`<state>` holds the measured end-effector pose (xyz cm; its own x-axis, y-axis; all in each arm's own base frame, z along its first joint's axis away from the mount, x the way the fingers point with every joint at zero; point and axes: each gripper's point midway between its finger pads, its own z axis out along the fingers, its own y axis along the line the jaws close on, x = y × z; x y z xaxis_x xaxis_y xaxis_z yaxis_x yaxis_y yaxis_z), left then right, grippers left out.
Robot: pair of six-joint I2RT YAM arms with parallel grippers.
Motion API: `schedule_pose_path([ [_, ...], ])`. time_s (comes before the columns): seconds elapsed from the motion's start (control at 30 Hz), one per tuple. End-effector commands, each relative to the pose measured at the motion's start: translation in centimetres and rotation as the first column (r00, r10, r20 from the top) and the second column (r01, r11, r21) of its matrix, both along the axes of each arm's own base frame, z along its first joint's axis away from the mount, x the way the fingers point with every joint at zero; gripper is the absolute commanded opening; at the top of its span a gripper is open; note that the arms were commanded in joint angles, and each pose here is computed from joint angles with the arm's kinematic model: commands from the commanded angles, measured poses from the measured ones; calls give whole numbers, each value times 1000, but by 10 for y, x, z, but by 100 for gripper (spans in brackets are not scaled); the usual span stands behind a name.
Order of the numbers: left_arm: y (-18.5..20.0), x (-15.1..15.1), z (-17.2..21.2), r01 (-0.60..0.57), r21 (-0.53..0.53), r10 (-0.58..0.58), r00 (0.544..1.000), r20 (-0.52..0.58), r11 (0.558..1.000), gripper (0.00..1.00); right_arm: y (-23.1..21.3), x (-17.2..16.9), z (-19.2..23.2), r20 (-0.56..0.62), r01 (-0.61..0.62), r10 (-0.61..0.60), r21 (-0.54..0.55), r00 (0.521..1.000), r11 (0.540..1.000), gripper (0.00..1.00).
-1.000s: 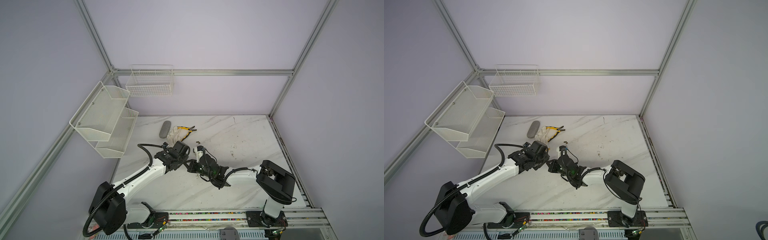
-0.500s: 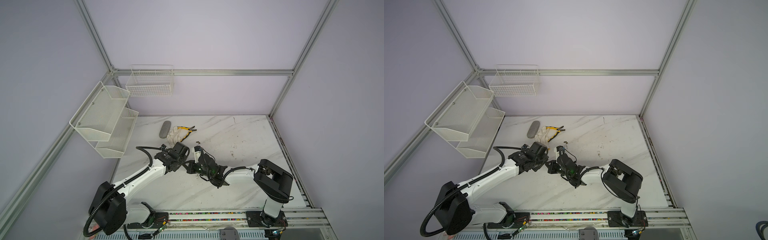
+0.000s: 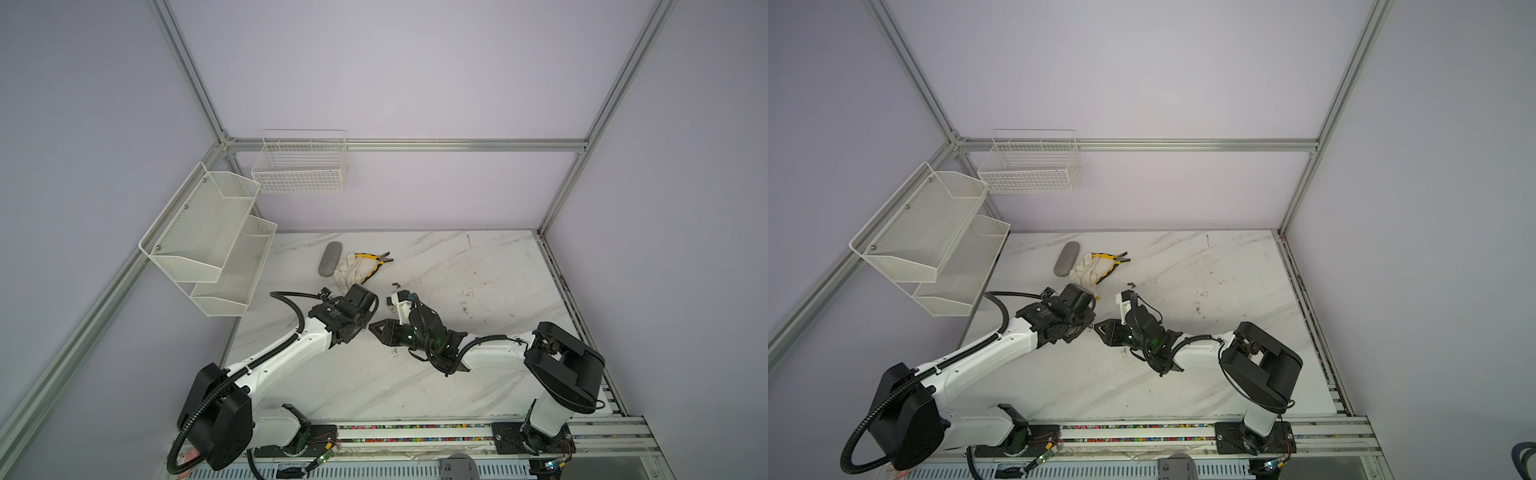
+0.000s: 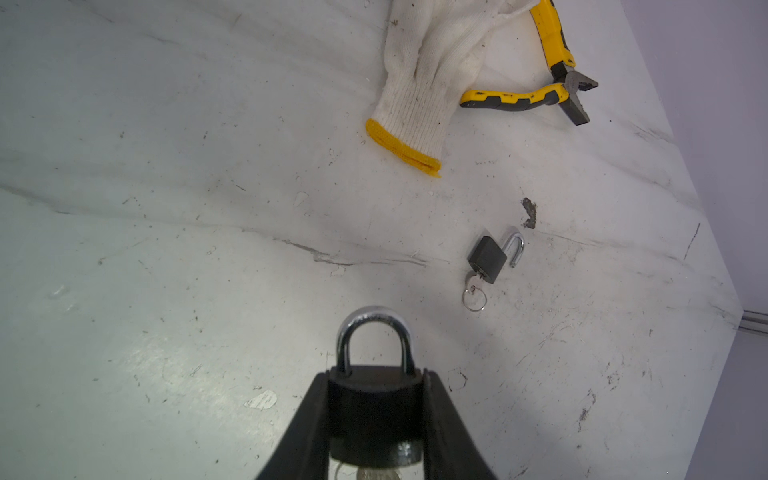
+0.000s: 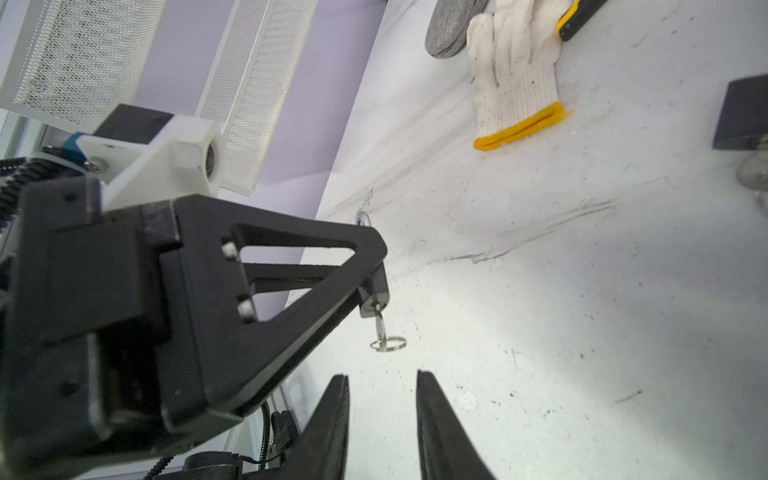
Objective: Unlock with the key
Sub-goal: 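Open the right gripper, leaving the key in the padlock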
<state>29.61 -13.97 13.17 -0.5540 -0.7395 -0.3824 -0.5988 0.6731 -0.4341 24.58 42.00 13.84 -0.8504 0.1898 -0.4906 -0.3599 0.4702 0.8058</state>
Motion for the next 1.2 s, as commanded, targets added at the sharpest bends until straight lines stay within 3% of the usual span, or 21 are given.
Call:
schedule_pose_path([
  [0.0,-5,13,32,7,-44,-3,995,99,999,0,11,6,11,-31,-4,6,77,1000,997,27],
  [0.63,-12,13,36,37,-74,-29,993,111,997,0,21,20,19,2,16,-16,109,1000,994,16],
  [0.93,-26,14,42,72,-147,-55,992,115,987,0,22,21,14,1,13,-13,91,1000,996,9],
  [1.0,-32,13,43,86,-177,-66,991,116,980,0,23,22,13,-6,11,-10,94,1000,996,4],
  [1.17,-41,13,52,103,-256,-66,986,152,961,0,28,19,25,-56,3,7,161,998,987,0],
])
